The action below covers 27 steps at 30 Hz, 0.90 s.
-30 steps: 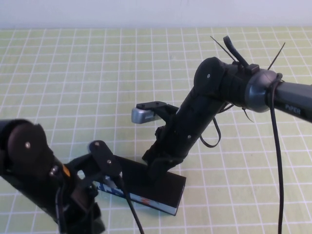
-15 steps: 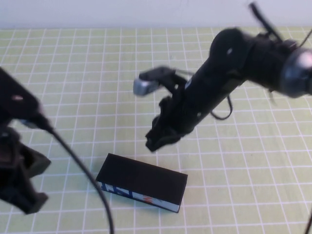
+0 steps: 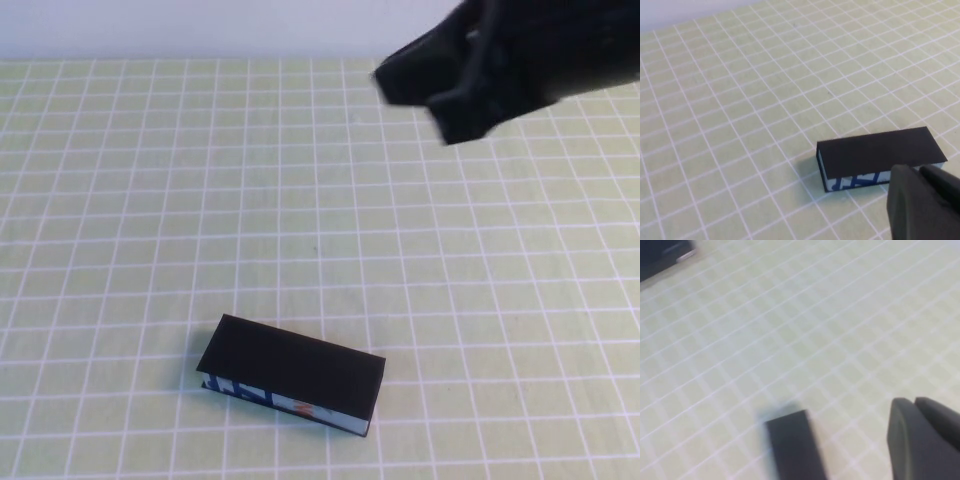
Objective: Return glasses to glasses case
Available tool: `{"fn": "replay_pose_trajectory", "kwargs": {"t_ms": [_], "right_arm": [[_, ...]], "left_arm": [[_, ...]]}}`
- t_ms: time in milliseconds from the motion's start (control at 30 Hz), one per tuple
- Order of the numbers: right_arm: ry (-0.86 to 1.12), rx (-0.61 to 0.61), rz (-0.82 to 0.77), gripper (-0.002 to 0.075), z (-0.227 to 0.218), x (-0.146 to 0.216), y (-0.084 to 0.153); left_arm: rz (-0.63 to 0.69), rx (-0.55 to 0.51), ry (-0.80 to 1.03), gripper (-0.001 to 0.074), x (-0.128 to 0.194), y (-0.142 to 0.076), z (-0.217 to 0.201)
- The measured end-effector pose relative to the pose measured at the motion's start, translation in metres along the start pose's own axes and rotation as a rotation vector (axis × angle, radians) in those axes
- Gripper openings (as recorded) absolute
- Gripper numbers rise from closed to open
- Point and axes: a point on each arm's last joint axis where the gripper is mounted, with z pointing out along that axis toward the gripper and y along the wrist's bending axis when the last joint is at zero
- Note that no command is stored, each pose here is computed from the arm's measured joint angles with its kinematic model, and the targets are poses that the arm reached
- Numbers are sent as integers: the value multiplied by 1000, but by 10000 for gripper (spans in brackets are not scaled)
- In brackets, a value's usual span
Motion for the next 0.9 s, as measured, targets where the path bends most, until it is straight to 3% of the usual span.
{"fn": "replay_pose_trajectory", "kwargs": {"t_ms": [267, 500, 733, 900], "right_arm": [[-123, 274, -29, -18, -67, 40, 6], [-172, 309, -27, -18, -88, 128, 25], [-249, 324, 8, -18, -80, 227, 36], [-322, 333, 27, -18, -77, 267, 41]], "left_arm": [[-135, 4, 19, -3, 42, 0, 43], [-152, 11, -28, -3, 48, 0, 54], [-155, 14, -105, -3, 41, 0, 53], [-155, 15, -117, -3, 40, 0, 53]]}}
